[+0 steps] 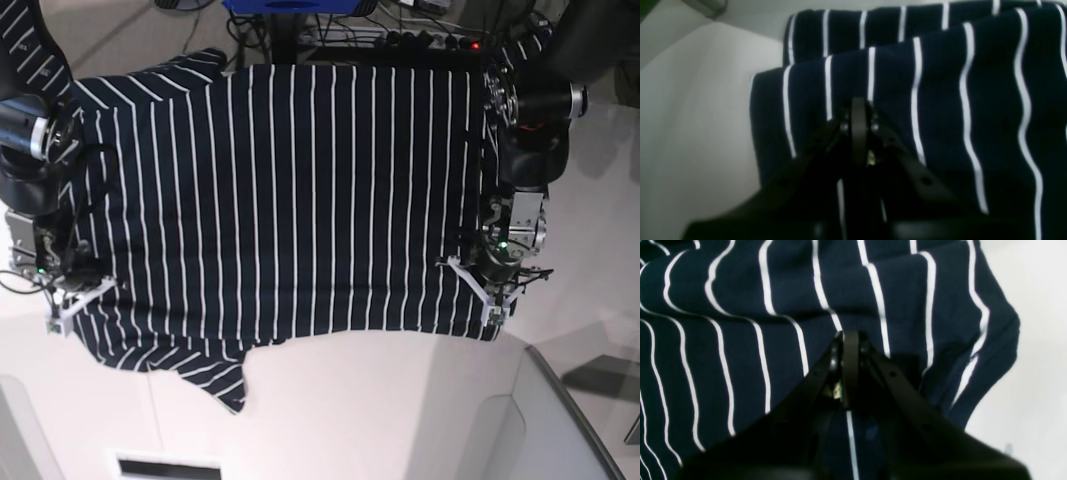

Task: Layout the t-shirt on the table in an organized manner, then fold the t-shirt properly
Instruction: 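Drag the shirt sides with both grippers to straighten the body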

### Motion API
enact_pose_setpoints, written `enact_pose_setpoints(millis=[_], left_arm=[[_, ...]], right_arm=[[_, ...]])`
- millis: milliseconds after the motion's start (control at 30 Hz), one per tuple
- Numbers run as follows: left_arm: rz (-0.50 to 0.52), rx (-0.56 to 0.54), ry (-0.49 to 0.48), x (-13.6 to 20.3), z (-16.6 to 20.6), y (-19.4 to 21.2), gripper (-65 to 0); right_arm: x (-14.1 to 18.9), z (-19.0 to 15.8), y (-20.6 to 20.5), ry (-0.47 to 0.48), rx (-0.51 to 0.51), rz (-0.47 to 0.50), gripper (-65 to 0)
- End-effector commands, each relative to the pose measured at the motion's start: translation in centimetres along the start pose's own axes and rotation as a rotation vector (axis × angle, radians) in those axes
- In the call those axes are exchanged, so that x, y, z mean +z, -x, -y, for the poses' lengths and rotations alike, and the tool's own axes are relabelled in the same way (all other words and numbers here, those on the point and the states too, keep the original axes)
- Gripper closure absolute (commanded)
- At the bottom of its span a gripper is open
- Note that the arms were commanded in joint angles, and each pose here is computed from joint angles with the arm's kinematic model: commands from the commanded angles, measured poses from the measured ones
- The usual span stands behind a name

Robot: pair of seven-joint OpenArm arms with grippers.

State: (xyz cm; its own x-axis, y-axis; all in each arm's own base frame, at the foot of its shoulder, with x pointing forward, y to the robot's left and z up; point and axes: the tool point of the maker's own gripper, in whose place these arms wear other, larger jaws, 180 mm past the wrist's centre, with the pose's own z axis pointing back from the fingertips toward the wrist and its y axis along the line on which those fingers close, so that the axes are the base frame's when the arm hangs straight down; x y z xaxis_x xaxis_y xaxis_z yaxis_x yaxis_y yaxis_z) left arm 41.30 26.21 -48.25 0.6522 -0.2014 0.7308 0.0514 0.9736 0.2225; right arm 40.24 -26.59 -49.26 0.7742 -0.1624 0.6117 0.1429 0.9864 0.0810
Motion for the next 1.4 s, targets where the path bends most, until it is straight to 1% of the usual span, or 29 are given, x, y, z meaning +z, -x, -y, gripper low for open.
enact_pose_setpoints(millis=[0,67,167,233,300,367,400,433,500,533,633,700,767,867,1033,1100,1267,1367], left_arm=[[0.009,0.008,-0.016,-0.4,-0.9,-1.6,0.0],[0.032,0.018,-0.009,-0.6,-0.6,-2.0,0.0],[0.071,0.026,-0.011,-0.8,-0.8,-3.6,0.0],[0.088,0.032,-0.012,-0.9,-0.8,-4.9,0.0],[0.129,0.066,-0.019,-0.9,-1.2,-6.5,0.0],[0.169,0.119,-0.030,-0.5,-1.8,-8.0,0.0],[0.167,0.137,-0.037,-0.3,-2.2,-8.6,0.0],[0.150,0.149,-0.040,0.0,-2.4,-8.3,0.0],[0.147,0.151,-0.046,1.1,-2.7,-8.4,0.0],[0.150,0.139,-0.049,1.8,-2.7,-8.2,0.0],[0.136,0.087,-0.052,4.3,-2.1,-6.6,0.0],[0.124,0.058,-0.052,5.9,-1.5,-5.2,0.0],[0.100,0.040,-0.045,7.0,-0.9,-3.4,0.0],[0.063,0.030,-0.043,8.0,-0.7,-0.6,0.0],[-0.018,0.018,-0.032,9.0,-0.1,3.9,0.0],[-0.035,0.016,-0.030,9.2,-0.1,4.8,0.0],[-0.080,0.027,-0.026,8.7,0.0,6.3,0.0],[-0.080,0.034,-0.027,8.0,-0.1,5.9,0.0]], right_arm=[[0.2,0.0,-2.5,0.004,0.014,0.041,0.0],[0.4,0.6,-3.7,0.014,0.016,0.059,0.0],[0.7,1.0,-4.8,0.021,0.016,0.077,0.0],[1.1,2.4,-5.9,0.042,0.019,0.095,0.0],[1.6,3.3,-6.7,0.059,0.021,0.112,0.0],[2.6,3.9,-8.4,0.077,0.042,0.151,0.0],[3.3,4.4,-8.3,0.094,0.060,0.141,0.0],[4.1,4.9,-8.5,0.114,0.082,0.138,0.0],[6.4,5.4,-8.5,0.158,0.138,0.131,0.0],[7.4,5.6,-7.8,0.176,0.161,0.110,0.0],[9.7,3.4,-5.8,0.182,0.199,0.069,0.0],[10.9,2.7,-3.7,0.188,0.215,0.029,0.0],[11.3,1.8,-2.0,0.178,0.213,-0.007,0.0],[11.0,1.2,1.3,0.162,0.206,-0.074,0.0],[10.5,0.4,5.0,0.136,0.192,-0.144,0.0],[9.4,0.4,6.6,0.122,0.178,-0.190,0.0],[6.6,0.3,9.2,0.084,0.144,-0.219,0.0],[5.9,1.1,9.9,0.085,0.134,-0.236,0.0]])
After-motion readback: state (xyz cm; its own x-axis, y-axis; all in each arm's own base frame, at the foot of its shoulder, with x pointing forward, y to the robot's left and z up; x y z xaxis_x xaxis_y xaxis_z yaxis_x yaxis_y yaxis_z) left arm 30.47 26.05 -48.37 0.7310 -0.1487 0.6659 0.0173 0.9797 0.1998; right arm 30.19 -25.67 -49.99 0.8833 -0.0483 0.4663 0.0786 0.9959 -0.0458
